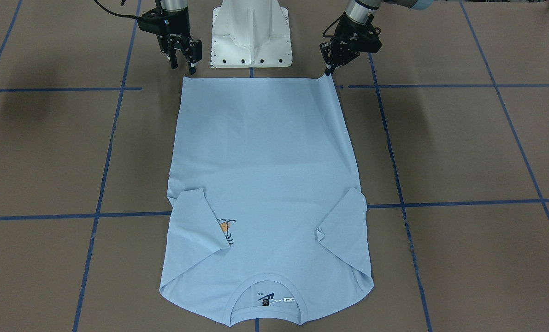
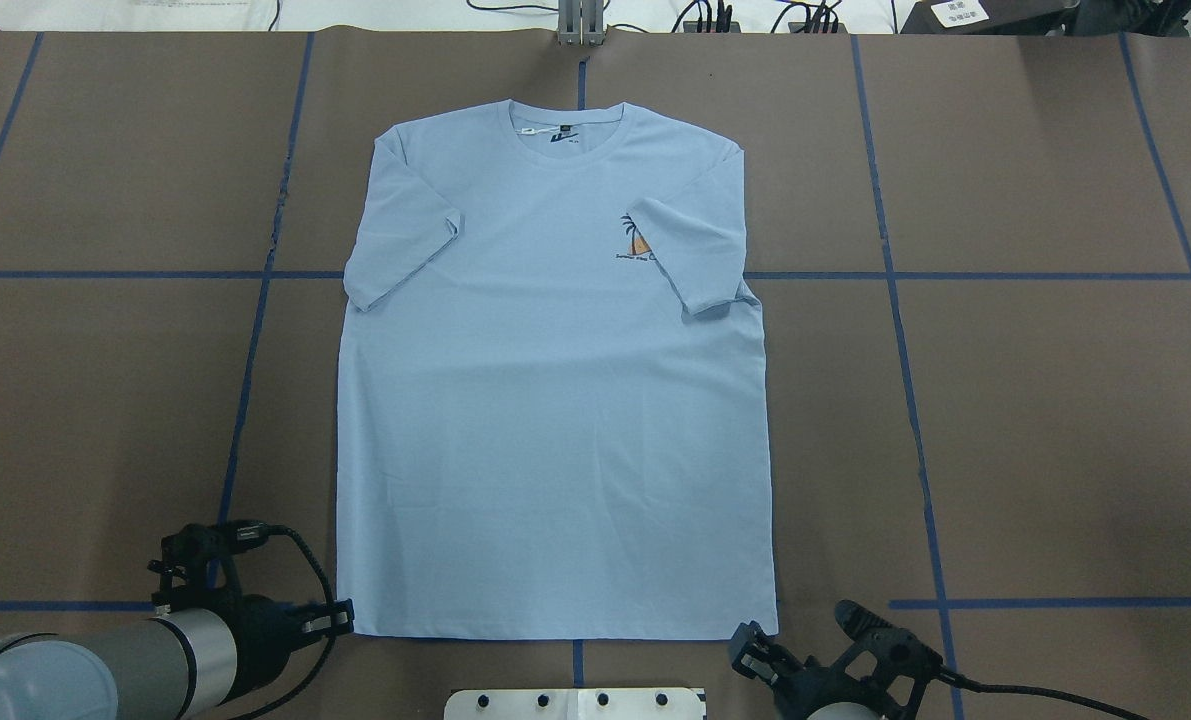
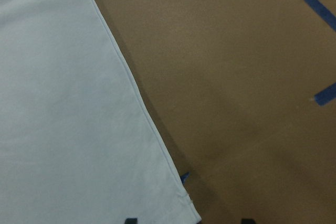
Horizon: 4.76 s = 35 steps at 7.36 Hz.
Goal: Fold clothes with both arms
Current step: 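Grasp the hem corners nearest the robot with both grippers, then lift the hem with both grippers and fold it toward the collar, then lay the hem near the collar and open both grippers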
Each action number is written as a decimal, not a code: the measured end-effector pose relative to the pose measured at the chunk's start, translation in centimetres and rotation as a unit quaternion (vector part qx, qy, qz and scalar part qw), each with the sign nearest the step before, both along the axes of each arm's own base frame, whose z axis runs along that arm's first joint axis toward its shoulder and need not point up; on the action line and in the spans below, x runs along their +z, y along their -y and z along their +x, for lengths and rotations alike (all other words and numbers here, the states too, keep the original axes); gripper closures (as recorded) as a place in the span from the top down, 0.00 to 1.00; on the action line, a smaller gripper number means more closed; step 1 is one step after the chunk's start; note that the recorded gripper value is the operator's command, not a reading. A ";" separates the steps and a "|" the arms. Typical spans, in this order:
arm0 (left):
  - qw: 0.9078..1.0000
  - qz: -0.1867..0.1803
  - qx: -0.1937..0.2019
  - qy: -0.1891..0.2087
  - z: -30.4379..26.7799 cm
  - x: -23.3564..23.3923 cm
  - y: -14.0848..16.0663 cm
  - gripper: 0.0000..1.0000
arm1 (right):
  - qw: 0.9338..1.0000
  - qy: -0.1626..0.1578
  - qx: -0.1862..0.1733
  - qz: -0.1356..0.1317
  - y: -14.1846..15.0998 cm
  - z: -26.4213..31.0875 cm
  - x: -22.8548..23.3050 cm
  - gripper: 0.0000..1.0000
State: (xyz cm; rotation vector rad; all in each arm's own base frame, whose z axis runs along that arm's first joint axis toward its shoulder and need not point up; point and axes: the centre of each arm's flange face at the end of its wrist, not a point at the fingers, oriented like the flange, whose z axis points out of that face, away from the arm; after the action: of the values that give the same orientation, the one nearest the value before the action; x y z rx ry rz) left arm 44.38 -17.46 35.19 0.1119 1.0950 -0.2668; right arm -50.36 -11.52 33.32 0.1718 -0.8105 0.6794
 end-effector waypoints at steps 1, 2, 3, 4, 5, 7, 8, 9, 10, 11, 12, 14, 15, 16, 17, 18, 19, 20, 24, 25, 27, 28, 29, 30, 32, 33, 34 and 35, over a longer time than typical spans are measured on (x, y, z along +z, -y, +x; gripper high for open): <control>1.000 0.000 0.000 -0.001 0.0 -0.1 0.0 0.00 | 1.000 -0.007 0.001 0.002 0.1 -0.4 0.6 0.70; 1.000 0.000 0.000 -0.002 0.1 -0.2 0.0 0.00 | 1.000 -0.013 0.002 0.003 0.2 -0.7 1.1 0.67; 1.000 0.000 0.000 -0.003 0.1 -0.3 0.0 0.00 | 1.000 -0.016 0.002 0.004 0.2 -0.9 1.3 0.60; 1.000 0.000 0.000 -0.004 0.1 -0.4 0.0 0.00 | 1.000 -0.015 0.002 0.003 0.2 -1.2 1.2 0.57; 1.000 0.000 0.000 -0.004 0.1 -0.4 0.0 0.00 | 1.000 -0.014 0.003 0.003 0.1 -1.5 1.2 0.51; 1.000 0.000 0.000 -0.005 0.2 -0.5 0.0 0.00 | 1.000 -0.014 0.003 0.002 0.0 -1.9 1.3 0.43; 1.000 0.000 0.000 -0.006 0.2 -0.5 0.0 0.00 | 1.000 -0.014 0.003 0.002 0.0 -2.0 1.3 0.29; 1.000 0.000 0.000 -0.006 0.2 -0.6 0.0 0.00 | 1.000 -0.013 0.004 0.001 -0.1 -2.0 1.3 0.00; 1.000 0.000 0.000 -0.007 0.2 -0.6 0.0 0.00 | 1.000 -0.012 0.004 0.001 -0.1 -2.0 1.2 0.00; 1.000 0.000 0.000 -0.008 0.1 -0.7 0.0 0.00 | 1.000 -0.011 0.004 0.002 -0.1 -1.9 1.1 0.00; 1.000 0.000 0.000 -0.008 0.1 -0.7 0.0 0.00 | 1.000 -0.010 0.006 0.005 0.1 -1.8 1.0 0.00; 1.000 0.001 0.001 -0.017 -0.4 -1.6 0.0 0.00 | 1.000 0.002 0.005 0.017 1.5 0.4 -1.0 0.00; 1.000 0.000 0.004 -0.030 -1.8 -3.5 0.0 0.00 | 1.000 0.007 -0.009 0.028 2.0 3.4 -3.3 0.00; 0.999 -0.004 0.015 -0.041 -3.9 -6.4 -0.3 0.00 | 0.999 0.010 -0.027 0.028 1.8 7.2 -6.3 0.00; 0.998 -0.014 0.037 -0.047 -6.7 -9.8 -0.9 0.00 | 0.999 0.011 -0.049 0.019 1.4 11.5 -9.3 0.00; 0.996 -0.025 0.061 -0.052 -10.2 -13.2 -1.5 0.00 | 0.998 0.016 -0.063 0.011 1.2 14.8 -11.7 0.00; 0.995 -0.031 0.076 -0.054 -12.8 -15.5 -1.7 0.00 | 0.997 0.020 -0.068 0.008 1.6 16.4 -12.9 0.00; 0.995 -0.027 0.079 -0.052 -14.1 -16.9 -1.1 0.00 | 0.997 0.018 -0.072 0.014 2.4 17.1 -13.6 0.00; 0.997 0.048 0.054 -0.021 -15.0 -18.1 4.8 0.00 | 0.994 -0.026 -0.086 0.056 10.6 14.7 -15.9 0.00; 0.997 0.068 0.039 -0.001 -14.2 -17.6 8.0 0.00 | 0.994 -0.041 -0.080 0.061 13.7 14.2 -16.1 0.00; 0.994 0.097 0.009 0.053 -11.2 -16.4 16.7 0.00 | 0.994 -0.060 -0.066 0.064 21.0 12.3 -16.2 0.00; 0.991 0.108 -0.002 0.081 -10.4 -15.6 20.9 0.00 | 0.994 -0.060 -0.059 0.066 24.8 11.0 -15.3 0.00; 0.987 0.116 -0.011 0.109 -10.0 -14.6 24.7 0.00 | 0.994 -0.063 -0.049 0.069 28.7 9.6 -13.9 0.00; 0.984 0.120 -0.017 0.131 -9.3 -13.5 28.3 0.00 | 0.994 -0.073 -0.042 0.072 32.3 8.1 -12.7 0.00; 0.981 0.124 -0.027 0.149 -6.8 -9.8 34.3 0.00 | 0.992 -0.096 -0.041 0.066 37.8 4.4 -11.4 0.00; 0.980 0.125 -0.030 0.153 -5.0 -7.5 36.8 0.00 | 0.992 -0.099 -0.040 0.067 39.9 2.9 -10.2 0.00; 0.979 0.121 -0.031 0.159 -3.5 -5.9 38.7 0.00 | 0.992 -0.100 -0.043 0.068 41.8 2.2 -8.9 0.00; 0.978 0.119 -0.029 0.167 -2.6 -4.8 39.9 0.00 | 0.991 -0.105 -0.051 0.067 43.2 1.9 -7.8 0.00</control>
State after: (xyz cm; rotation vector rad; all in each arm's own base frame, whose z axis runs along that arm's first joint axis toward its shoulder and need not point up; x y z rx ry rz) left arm 41.79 -57.38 30.34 0.3898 0.7851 -0.1605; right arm -48.47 -54.75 25.50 0.3161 -0.6579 0.5001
